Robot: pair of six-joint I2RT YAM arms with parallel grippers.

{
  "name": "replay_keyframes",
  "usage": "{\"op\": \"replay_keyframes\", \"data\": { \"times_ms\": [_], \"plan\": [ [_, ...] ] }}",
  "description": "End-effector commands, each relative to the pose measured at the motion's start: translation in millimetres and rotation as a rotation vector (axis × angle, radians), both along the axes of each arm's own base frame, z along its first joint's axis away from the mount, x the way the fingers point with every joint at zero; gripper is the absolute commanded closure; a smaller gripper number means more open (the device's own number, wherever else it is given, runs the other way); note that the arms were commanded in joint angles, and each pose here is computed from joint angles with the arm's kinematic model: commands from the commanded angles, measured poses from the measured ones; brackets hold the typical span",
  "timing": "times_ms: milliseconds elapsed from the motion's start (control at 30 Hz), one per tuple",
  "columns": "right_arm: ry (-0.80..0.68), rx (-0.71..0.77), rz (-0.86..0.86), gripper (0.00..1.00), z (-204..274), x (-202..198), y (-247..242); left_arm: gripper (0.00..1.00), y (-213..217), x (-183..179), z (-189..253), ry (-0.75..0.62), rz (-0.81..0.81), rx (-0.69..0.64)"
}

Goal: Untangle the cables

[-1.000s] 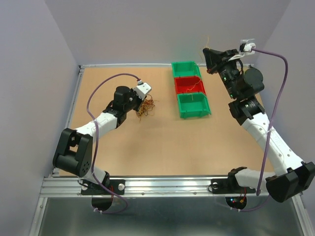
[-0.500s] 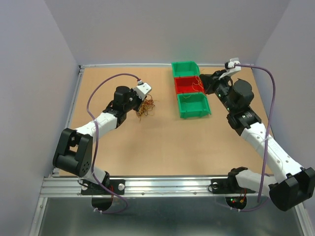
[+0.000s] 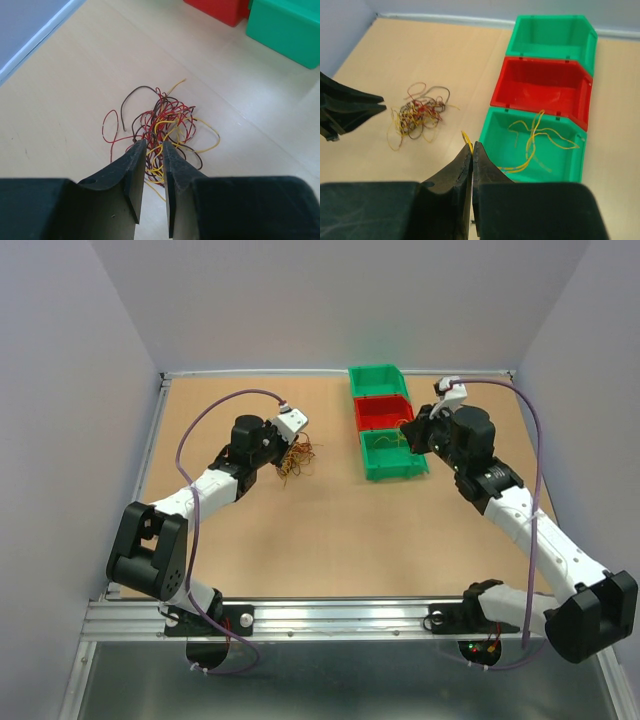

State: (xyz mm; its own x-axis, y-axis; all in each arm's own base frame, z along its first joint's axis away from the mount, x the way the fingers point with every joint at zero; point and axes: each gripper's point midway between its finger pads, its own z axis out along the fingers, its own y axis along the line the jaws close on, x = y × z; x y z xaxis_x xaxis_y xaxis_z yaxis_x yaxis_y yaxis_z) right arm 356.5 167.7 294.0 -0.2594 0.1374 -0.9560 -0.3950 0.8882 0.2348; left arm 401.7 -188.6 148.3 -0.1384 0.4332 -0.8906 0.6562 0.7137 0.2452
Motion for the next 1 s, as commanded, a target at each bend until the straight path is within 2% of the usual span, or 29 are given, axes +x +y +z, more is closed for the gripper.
{"op": "replay_keyframes", "data": {
  "times_ms": [0,200,433,667,967],
  "plan": [
    [0.106,-0.057,-0.033,0.95,-40,1,-7,0.69,-2,1,12,-0.034,-0.016,-0.020],
    [0.185,-0.146,-0.010,0.96,-69,16,-3,0.69,-4,0,12,-0.034,-0.024,-0.021],
    [0.202,-0.144,0.240,0.99,-81,17,39,0.68,-5,0,11,-0.029,-0.029,-0.020],
    [0.268,-0.207,0.106,1.00,-109,48,26,0.69,-6,-2,10,-0.026,-0.040,-0.018],
    [0.311,-0.250,0.101,0.99,-134,82,28,0.68,-6,-2,11,-0.029,-0.037,-0.015]
  ]
}}
